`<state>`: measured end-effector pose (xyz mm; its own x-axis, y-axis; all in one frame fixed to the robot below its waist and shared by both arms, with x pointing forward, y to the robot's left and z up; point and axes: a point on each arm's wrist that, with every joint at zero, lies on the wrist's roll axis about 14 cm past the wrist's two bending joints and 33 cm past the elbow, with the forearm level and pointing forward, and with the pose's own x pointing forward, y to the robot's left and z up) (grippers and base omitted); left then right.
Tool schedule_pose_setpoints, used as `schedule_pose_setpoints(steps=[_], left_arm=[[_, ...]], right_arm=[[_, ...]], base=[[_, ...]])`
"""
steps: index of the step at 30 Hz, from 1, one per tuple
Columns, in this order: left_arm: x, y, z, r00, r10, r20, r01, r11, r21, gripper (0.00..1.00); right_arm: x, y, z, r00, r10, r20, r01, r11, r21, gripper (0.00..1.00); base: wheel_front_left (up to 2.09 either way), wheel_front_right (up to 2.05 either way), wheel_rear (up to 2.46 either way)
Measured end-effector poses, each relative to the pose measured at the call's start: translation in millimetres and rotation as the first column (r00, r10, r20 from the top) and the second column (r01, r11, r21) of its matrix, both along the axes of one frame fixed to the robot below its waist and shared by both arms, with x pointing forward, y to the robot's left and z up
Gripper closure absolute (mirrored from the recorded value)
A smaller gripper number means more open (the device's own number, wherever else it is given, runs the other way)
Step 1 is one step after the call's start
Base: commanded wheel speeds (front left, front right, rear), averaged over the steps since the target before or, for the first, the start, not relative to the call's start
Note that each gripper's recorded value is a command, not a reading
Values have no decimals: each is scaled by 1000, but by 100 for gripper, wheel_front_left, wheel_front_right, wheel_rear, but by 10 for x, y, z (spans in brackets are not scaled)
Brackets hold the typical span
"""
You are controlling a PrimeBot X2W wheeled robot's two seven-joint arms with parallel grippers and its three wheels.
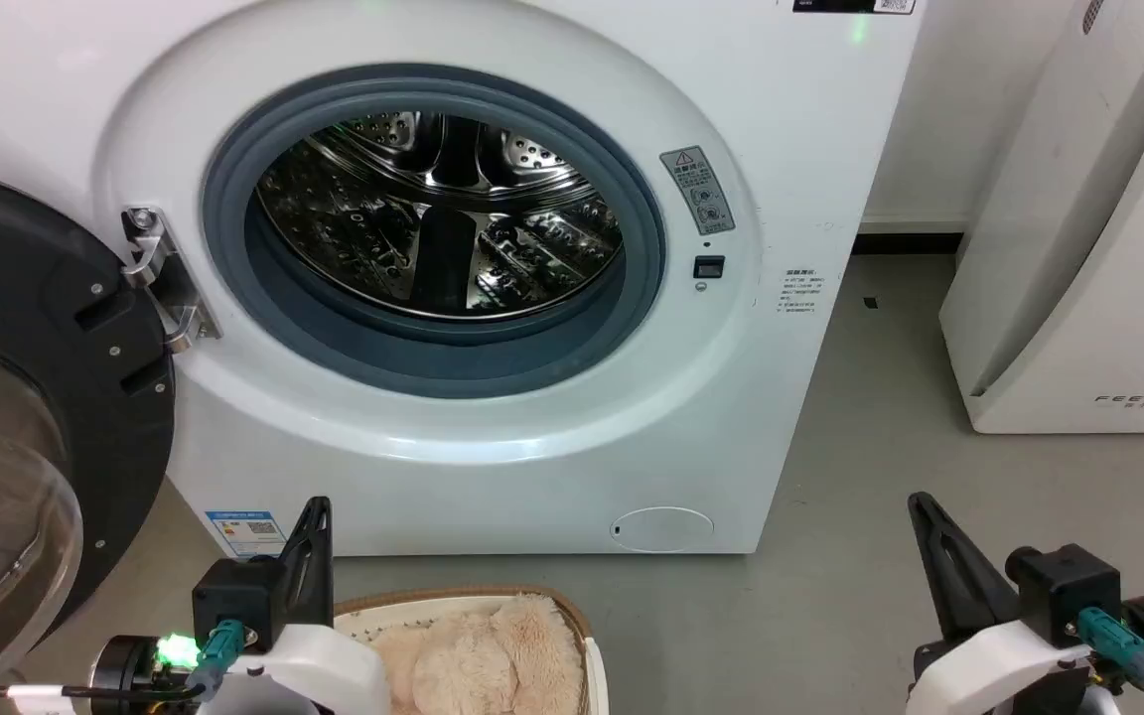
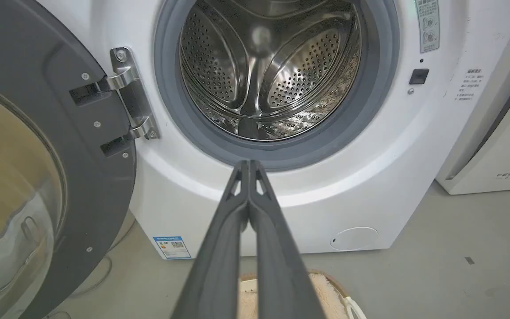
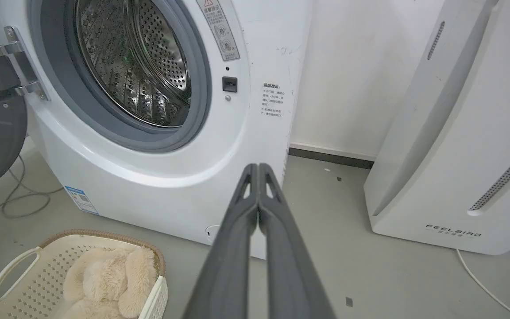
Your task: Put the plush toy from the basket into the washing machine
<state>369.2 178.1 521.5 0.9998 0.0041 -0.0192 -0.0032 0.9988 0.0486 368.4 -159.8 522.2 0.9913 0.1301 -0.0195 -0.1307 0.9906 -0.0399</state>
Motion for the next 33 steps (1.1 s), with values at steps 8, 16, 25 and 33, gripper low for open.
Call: schedule_pose_setpoints(steps=[8,16,25,33], left_arm=[[0,0,0,1000,0,0,0,1000,0,100],[0,0,0,1000,0,0,0,1000,0,100],[-1,-2,-4,1000,0,-1,0,1000,0,0],[1,-15,-17,1000,-2,-4,2,1000,-1,0]], right_arm=[[0,1,0,1000,0,0,0,1000,0,100],[0,1,0,1000,0,0,0,1000,0,100],[-1,1,-2,1000,0,-1,0,1000,1,0],[2,-15,1,1000,-4,3,4,1000,9,0]], base=[[0,0,0],[0,0,0],[0,0,0],[0,0,0]])
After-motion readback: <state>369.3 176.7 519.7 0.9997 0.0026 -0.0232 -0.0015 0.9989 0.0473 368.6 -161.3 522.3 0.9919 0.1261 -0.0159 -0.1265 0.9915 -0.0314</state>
